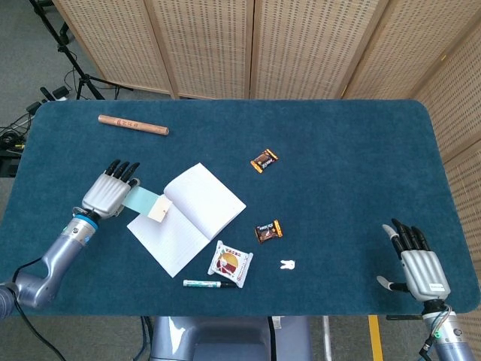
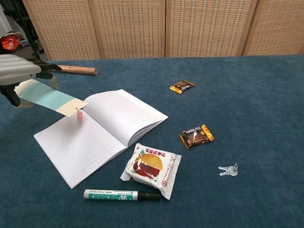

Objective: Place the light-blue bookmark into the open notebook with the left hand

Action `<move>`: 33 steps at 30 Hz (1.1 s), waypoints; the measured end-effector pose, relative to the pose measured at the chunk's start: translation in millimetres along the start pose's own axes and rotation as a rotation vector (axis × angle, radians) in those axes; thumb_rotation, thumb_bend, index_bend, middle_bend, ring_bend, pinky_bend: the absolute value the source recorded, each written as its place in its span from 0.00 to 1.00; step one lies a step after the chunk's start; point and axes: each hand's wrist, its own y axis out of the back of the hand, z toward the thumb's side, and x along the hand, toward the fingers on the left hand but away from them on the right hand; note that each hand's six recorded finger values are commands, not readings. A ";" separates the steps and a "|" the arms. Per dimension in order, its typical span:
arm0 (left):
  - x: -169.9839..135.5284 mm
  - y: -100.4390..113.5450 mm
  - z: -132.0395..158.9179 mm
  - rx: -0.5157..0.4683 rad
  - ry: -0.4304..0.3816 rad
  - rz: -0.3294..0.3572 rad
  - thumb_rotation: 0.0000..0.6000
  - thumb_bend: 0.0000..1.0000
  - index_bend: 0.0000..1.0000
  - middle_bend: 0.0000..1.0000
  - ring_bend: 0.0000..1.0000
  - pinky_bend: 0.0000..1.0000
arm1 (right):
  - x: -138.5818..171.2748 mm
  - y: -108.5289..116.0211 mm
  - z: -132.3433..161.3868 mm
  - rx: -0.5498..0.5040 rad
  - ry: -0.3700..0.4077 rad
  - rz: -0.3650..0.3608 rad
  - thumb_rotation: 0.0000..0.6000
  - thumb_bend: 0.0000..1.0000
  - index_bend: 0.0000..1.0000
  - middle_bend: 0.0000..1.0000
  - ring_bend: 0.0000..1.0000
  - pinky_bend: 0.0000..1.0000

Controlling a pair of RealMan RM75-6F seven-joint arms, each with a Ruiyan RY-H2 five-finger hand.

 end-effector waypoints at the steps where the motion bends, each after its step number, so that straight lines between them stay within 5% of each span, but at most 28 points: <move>1: 0.1 -1.4 3.1 0.000 -0.011 -0.001 1.00 0.33 0.33 0.00 0.00 0.00 | -0.1 0.0 -0.2 0.000 -0.001 0.000 1.00 0.16 0.00 0.00 0.00 0.00; 21: 15.8 4.1 72.7 -0.031 -0.215 0.039 1.00 0.32 0.33 0.00 0.00 0.00 | -1.9 2.6 -6.1 -0.015 -0.017 -0.007 1.00 0.16 0.00 0.00 0.00 0.00; 33: 11.7 5.6 93.3 -0.040 -0.263 0.017 1.00 0.31 0.33 0.00 0.00 0.00 | -1.3 4.4 -7.3 -0.020 -0.017 -0.012 1.00 0.16 0.00 0.00 0.00 0.00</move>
